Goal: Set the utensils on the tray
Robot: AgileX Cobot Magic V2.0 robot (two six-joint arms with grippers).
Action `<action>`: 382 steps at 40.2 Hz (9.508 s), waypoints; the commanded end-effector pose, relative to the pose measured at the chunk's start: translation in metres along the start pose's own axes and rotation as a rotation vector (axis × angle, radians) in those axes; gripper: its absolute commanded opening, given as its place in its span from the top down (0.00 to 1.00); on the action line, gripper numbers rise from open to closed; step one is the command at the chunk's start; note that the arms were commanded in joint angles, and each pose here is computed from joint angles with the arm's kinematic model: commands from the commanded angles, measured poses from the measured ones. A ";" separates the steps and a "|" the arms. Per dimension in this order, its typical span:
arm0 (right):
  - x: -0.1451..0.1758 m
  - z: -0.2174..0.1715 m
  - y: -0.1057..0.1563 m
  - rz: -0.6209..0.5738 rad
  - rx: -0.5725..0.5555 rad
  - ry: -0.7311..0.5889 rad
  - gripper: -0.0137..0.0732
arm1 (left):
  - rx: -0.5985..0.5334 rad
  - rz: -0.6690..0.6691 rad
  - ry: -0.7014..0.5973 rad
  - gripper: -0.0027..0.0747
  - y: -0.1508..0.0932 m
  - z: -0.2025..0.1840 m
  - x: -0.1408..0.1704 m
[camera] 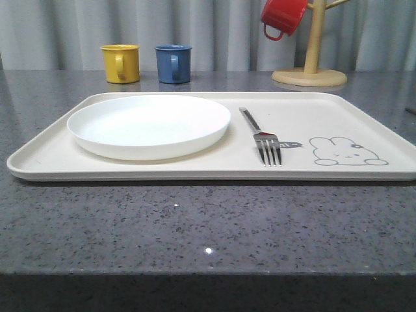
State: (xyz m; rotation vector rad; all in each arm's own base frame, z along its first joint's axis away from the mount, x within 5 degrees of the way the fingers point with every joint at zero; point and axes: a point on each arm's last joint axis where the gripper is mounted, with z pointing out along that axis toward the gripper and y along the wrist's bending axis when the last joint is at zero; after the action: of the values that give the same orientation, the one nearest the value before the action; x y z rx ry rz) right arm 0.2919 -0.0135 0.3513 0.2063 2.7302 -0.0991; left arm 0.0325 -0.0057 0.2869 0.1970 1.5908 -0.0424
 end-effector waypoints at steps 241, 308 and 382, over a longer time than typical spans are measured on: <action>-0.073 0.091 -0.061 0.102 -0.014 0.223 0.92 | -0.007 -0.019 -0.100 0.99 0.001 -0.002 -0.016; -0.048 0.084 0.125 -0.044 -0.135 0.264 0.56 | -0.007 -0.019 -0.100 0.99 0.001 -0.002 -0.016; 0.224 -0.034 -0.005 -0.170 -0.333 -0.979 0.92 | -0.007 -0.019 -0.100 0.99 0.001 -0.002 -0.016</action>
State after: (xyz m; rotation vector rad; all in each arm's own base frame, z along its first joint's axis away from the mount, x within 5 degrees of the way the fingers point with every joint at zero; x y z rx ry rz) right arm 0.0724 0.0141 0.2793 -0.1320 1.8473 0.1783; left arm 0.0325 -0.0057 0.2869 0.1970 1.5908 -0.0424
